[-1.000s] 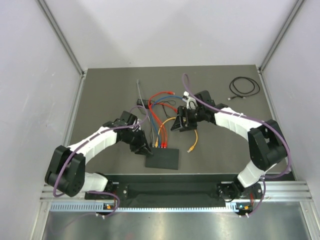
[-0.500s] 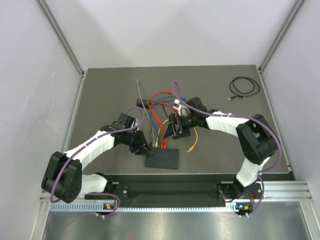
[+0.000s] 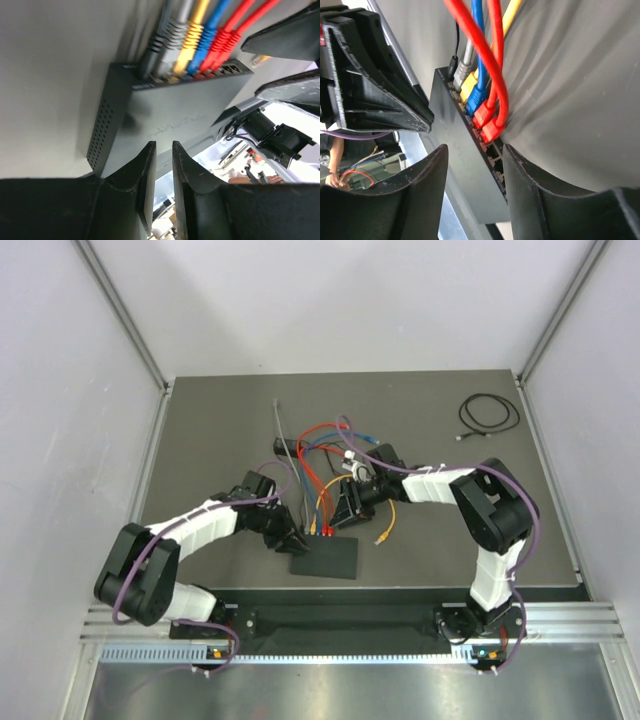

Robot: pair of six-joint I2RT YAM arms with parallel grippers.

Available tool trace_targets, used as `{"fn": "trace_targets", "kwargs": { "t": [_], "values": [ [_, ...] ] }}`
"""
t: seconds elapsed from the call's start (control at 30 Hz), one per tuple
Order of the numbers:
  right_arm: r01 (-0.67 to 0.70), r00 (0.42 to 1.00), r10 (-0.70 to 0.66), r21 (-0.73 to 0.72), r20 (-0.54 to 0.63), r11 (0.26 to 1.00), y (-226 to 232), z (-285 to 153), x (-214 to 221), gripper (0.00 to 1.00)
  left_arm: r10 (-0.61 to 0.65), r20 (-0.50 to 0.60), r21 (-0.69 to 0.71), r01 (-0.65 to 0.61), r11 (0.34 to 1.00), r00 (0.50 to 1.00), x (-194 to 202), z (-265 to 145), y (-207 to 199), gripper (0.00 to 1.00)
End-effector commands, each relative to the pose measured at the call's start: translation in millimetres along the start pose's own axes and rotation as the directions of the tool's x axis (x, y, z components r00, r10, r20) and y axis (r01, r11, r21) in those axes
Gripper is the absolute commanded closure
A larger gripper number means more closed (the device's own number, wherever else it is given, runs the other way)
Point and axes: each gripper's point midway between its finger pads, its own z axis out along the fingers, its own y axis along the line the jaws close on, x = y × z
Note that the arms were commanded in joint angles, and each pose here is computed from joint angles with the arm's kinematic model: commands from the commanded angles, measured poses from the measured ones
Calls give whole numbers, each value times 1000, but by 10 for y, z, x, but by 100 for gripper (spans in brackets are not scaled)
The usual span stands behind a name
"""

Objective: Pull the plug from the switch port

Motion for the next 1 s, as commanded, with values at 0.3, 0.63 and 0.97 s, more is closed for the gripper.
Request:
{"fn": "trace_targets", "kwargs": {
  "t": [0.3, 0.63, 0.97],
  "values": [
    [22, 1000, -22, -74, 12, 997, 12, 142, 4, 57, -29, -10, -13, 29, 1000, 1000, -38, 87, 51, 76],
    [-5, 1000, 8, -85, 29, 996, -35, 183, 6, 57, -42, -22, -52, 40, 998, 999, -18, 125, 156, 76],
    [0, 1000, 3, -109, 22, 994, -99, 247, 23, 69, -54, -35, -65, 52, 997, 998, -7, 172, 211, 77]
  ]
}}
